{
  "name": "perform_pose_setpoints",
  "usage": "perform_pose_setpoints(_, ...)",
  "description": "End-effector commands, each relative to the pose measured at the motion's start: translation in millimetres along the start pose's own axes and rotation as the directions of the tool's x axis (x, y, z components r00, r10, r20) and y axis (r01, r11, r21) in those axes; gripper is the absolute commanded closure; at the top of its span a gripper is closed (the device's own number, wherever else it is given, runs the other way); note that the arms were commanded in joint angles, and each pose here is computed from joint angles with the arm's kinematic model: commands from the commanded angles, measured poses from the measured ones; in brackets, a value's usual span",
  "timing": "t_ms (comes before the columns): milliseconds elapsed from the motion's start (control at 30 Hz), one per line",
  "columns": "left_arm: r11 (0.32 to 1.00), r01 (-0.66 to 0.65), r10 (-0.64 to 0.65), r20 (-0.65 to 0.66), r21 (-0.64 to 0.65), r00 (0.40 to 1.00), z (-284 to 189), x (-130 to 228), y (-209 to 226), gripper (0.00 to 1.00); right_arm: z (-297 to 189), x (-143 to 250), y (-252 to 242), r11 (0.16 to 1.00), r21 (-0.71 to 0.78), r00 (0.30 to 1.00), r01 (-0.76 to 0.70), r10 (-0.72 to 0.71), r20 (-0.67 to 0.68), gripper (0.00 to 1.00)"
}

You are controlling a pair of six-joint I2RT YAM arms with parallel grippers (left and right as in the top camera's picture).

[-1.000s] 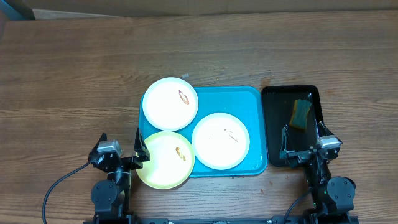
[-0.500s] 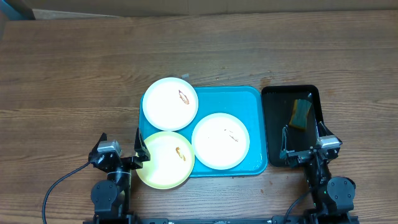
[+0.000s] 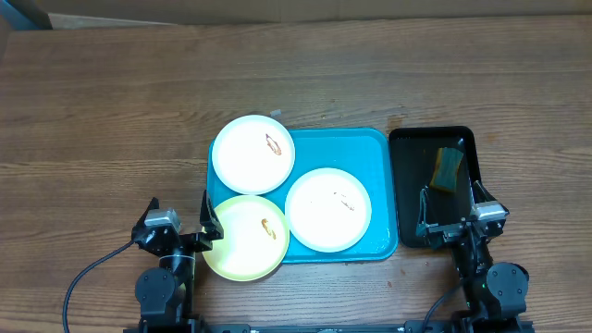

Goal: Clean dirty plates on tray and stack at the side
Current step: 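Move the left gripper toward the top-left white plate's rim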

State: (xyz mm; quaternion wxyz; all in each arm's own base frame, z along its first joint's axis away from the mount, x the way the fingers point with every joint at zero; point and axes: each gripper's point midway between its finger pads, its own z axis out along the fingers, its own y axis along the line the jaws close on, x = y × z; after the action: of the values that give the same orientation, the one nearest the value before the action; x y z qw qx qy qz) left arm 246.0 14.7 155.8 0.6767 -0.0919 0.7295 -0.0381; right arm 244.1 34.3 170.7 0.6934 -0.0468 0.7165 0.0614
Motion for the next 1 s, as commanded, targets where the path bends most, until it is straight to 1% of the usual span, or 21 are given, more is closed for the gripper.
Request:
perform_pose_setpoints(0, 0.990, 0.081, -0.082, 0.008, 0.115, 0.997, -2, -6, -20, 0.00, 0, 1, 1, 1.000, -0.006, 1.000, 0.002, -0.002, 0.007, 0.00)
perform_pose_setpoints(33, 0.978, 0.115, -0.118, 0.008, 0.172, 0.993, -4, -10, -31, 0.00, 0, 1, 1, 1.000, -0.006, 1.000, 0.002, -0.002, 0.007, 0.00)
perform_pose_setpoints(100, 0.930, 0.208, -0.221, 0.008, 0.302, 0.975, -12, -29, -54, 0.01, 0, 1, 1, 1.000, -0.006, 1.000, 0.002, -0.002, 0.007, 0.00)
perform_pose_setpoints(200, 0.893, 0.265, -0.284, 0.000, 0.364, 0.959, -24, -56, -67, 0.00, 0, 1, 1, 1.000, -0.006, 1.000, 0.002, -0.002, 0.007, 0.00)
perform_pose_setpoints(233, 0.887, 0.260, -0.281, 0.001, 0.382, 0.960, -29, -66, -72, 0.00, 0, 1, 1, 1.000, -0.006, 1.000, 0.002, -0.002, 0.007, 0.00)
perform_pose_setpoints(333, 0.890, 0.253, -0.271, -0.007, 0.379, 0.963, -43, -97, -77, 0.01, 0, 1, 1, 1.000, -0.006, 1.000, 0.002, -0.002, 0.007, 0.00)
perform_pose_setpoints(433, 0.908, 0.214, -0.216, -0.035, 0.360, 0.976, -52, -126, -83, 0.00, 0, 1, 2, 1.000, -0.007, 1.000, 0.002, -0.002, 0.008, 0.00)
perform_pose_setpoints(500, 0.918, 0.194, -0.167, -0.108, 0.346, 0.980, -52, -140, -88, 0.00, 0, 1, 1, 1.000, -0.007, 1.000, 0.002, -0.002, 0.008, 0.00)
perform_pose_setpoints(567, 0.918, 0.186, -0.105, -0.238, 0.349, 0.966, -50, -146, -98, 0.00, 0, 1, 0, 1.000, 0.004, 1.000, 0.002, -0.002, 0.009, 0.00)
perform_pose_setpoints(633, 0.909, 0.199, -0.056, -0.367, 0.366, 0.929, -47, -148, -108, 0.00, 0, 1, 1, 1.000, -0.006, 1.000, -0.026, 0.026, 0.007, 0.00)
perform_pose_setpoints(733, 0.876, 0.285, -0.028, -0.548, 0.390, 0.836, -41, -150, -127, 0.00, 0, 1, 1, 0.985, -0.008, 0.985, -0.170, 0.170, 0.005, 0.00)
perform_pose_setpoints(767, 0.866, 0.313, -0.028, -0.587, 0.390, 0.809, -38, -151, -131, 0.00, 0, 2, 2, 0.975, -0.009, 0.976, -0.220, 0.220, 0.002, 0.00)
perform_pose_setpoints(800, 0.862, 0.338, -0.030, -0.628, 0.377, 0.777, -32, -148, -133, 0.00, 0, 1, 4, 0.964, -0.019, 0.964, -0.267, 0.267, -0.001, 0.00)
perform_pose_setpoints(900, 0.870, 0.384, -0.043, -0.729, 0.308, 0.683, -17, -128, -131, 0.01, -4, -12, 9, 0.942, -0.049, 0.943, -0.333, 0.332, -0.009, 0.00)
perform_pose_setpoints(933, 0.867, 0.405, -0.047, -0.763, 0.288, 0.644, -13, -119, -131, 0.13, -7, -22, 9, 0.940, -0.049, 0.941, -0.337, 0.337, -0.009, 0.00)
perform_pose_setpoints(967, 0.869, 0.417, -0.052, -0.790, 0.265, 0.611, -9, -110, -130, 0.22, -10, -32, 10, 0.940, -0.047, 0.941, -0.338, 0.338, -0.010, 0.00)
